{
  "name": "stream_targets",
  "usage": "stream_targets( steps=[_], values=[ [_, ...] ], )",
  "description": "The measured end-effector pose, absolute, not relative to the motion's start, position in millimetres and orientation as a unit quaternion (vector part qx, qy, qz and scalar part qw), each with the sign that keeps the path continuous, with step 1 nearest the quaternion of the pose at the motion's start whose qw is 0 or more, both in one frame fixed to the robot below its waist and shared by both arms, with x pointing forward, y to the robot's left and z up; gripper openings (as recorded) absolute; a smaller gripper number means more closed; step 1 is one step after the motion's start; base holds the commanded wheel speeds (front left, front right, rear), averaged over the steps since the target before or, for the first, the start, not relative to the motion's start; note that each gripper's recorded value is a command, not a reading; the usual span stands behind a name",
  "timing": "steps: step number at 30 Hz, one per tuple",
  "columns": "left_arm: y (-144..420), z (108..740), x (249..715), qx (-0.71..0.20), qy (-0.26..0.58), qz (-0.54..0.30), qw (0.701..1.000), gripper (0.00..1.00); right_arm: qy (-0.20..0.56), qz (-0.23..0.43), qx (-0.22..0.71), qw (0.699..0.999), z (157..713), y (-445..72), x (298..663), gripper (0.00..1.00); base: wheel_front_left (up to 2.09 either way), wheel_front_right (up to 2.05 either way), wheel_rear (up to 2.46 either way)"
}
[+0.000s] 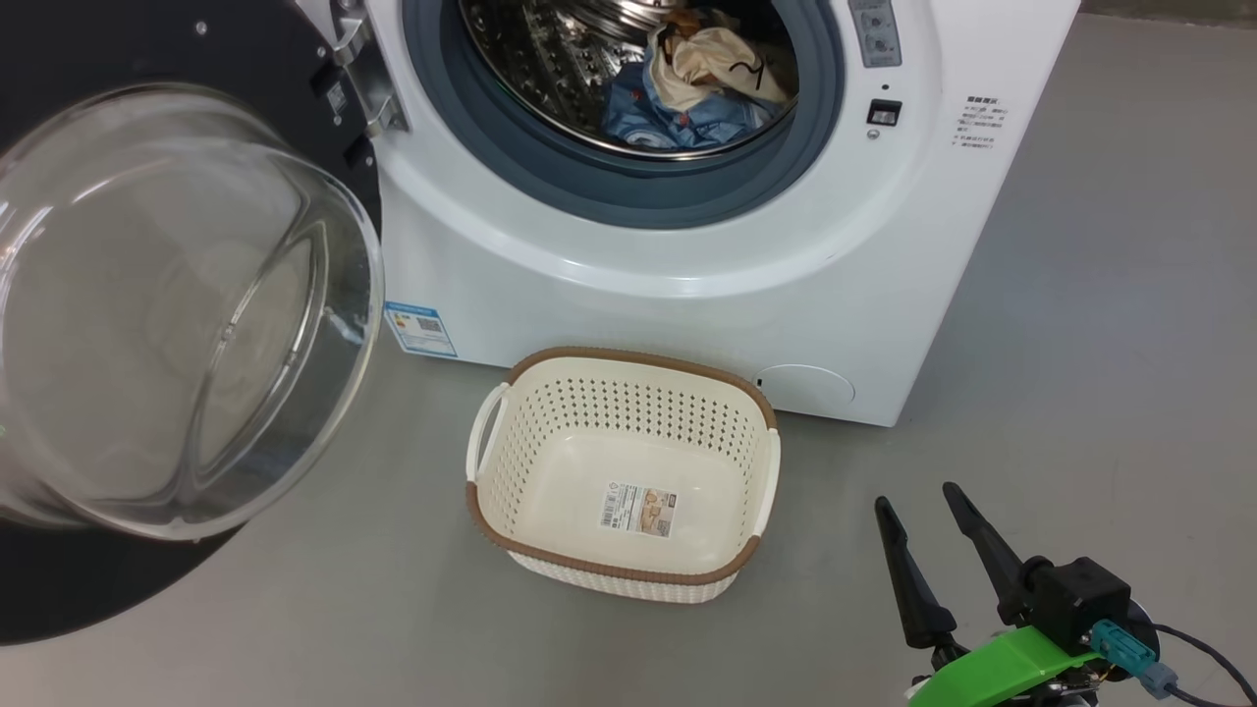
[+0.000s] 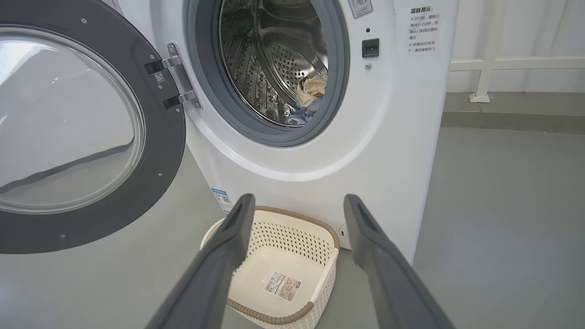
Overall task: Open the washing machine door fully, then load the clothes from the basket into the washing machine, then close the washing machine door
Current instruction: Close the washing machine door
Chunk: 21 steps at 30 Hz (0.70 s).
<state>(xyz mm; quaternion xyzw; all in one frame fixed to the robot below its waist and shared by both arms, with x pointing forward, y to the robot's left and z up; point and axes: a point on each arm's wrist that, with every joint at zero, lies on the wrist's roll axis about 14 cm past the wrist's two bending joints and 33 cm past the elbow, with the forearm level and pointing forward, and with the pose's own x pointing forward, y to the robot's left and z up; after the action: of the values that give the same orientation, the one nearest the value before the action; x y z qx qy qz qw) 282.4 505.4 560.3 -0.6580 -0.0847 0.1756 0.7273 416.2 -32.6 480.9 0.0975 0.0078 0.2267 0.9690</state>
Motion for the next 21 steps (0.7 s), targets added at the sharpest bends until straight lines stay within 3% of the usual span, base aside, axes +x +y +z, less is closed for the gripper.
stream_targets(
  steps=[21],
  values=[
    [448.7,545.3,274.5,-0.670,0.019,0.061,0.740,0.00,0.012,0.224,0.101,0.969,479.1,-33.7,415.1,1.00,0.00,0.00,0.00]
  ],
)
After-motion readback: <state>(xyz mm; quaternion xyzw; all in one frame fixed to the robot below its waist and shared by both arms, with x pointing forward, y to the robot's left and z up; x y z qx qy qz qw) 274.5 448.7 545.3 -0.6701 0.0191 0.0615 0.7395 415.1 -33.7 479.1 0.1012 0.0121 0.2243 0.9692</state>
